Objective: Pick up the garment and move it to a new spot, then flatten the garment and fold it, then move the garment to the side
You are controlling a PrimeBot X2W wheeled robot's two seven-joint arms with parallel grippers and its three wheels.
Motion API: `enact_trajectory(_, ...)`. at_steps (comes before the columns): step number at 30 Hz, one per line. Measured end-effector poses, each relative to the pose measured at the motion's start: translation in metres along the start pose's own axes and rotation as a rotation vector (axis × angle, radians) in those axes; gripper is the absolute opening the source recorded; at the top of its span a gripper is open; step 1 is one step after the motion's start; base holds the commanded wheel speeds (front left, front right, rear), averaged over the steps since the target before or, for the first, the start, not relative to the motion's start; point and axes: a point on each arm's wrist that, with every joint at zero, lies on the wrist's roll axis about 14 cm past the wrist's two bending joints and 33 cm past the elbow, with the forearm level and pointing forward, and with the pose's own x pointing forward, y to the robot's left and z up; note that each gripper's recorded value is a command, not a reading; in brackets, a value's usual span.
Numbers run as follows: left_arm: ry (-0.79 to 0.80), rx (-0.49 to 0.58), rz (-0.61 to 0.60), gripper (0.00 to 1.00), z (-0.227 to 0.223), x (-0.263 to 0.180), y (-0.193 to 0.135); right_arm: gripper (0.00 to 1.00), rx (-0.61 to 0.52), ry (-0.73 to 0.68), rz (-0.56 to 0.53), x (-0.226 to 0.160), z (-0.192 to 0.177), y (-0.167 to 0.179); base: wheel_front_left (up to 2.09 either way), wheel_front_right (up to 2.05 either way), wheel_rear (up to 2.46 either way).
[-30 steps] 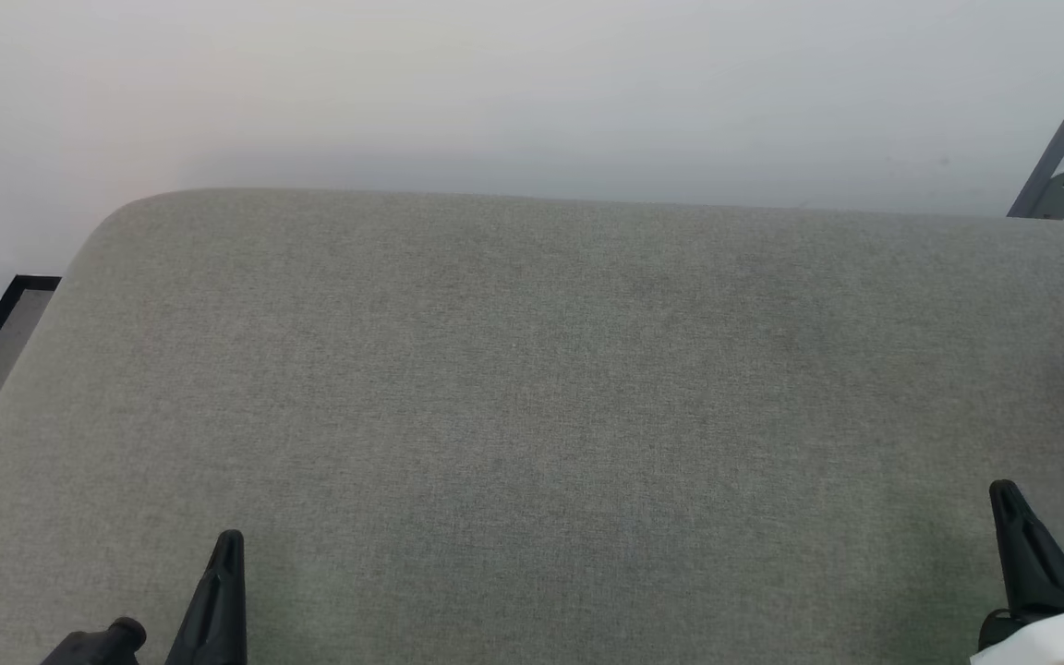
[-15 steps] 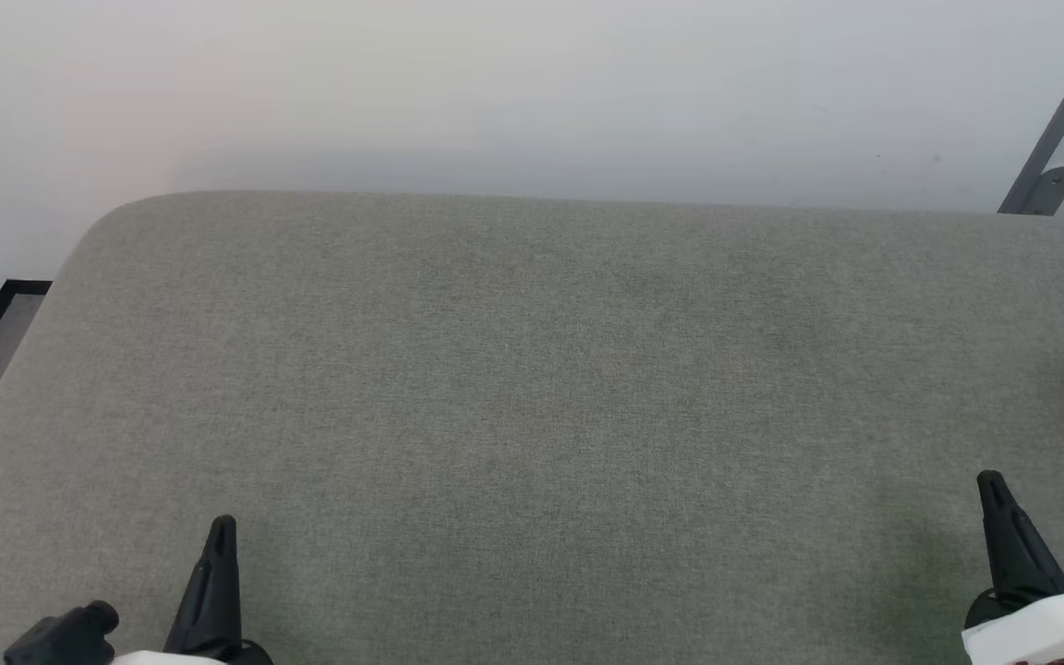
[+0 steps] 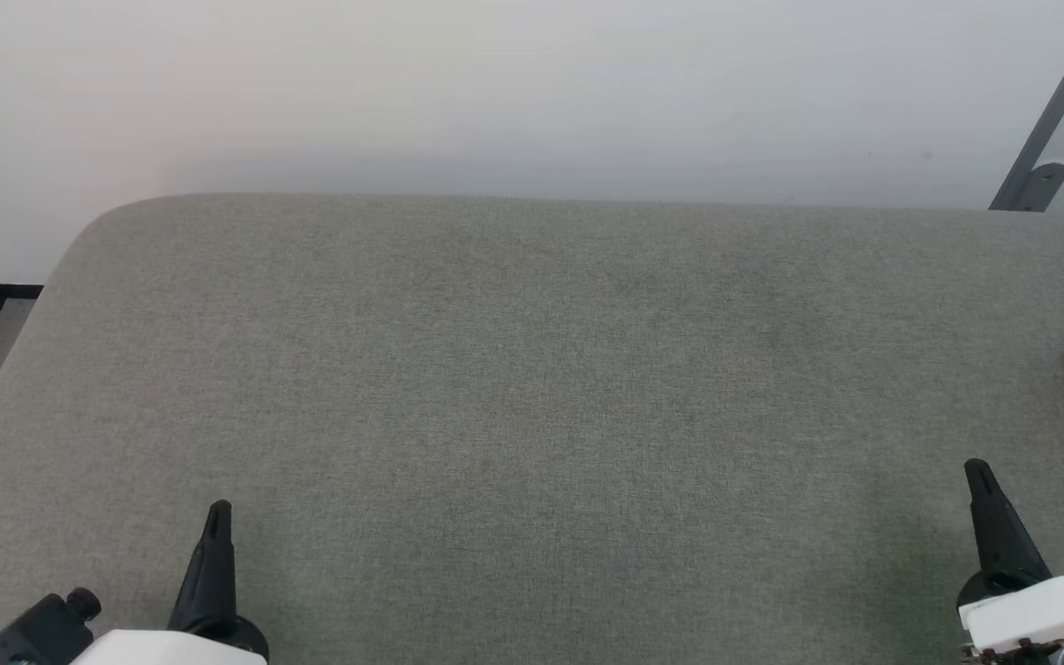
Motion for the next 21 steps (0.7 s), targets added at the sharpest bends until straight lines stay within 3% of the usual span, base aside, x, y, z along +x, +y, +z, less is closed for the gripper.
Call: enact_trajectory(21, 0.014, -0.247, 0.005, 0.00, -0.001, 0.014, -0.006, 0.00, 0.255, -0.005, -0.007, 0.005, -0.003, 0.004, 0.00, 0.00, 0.00)
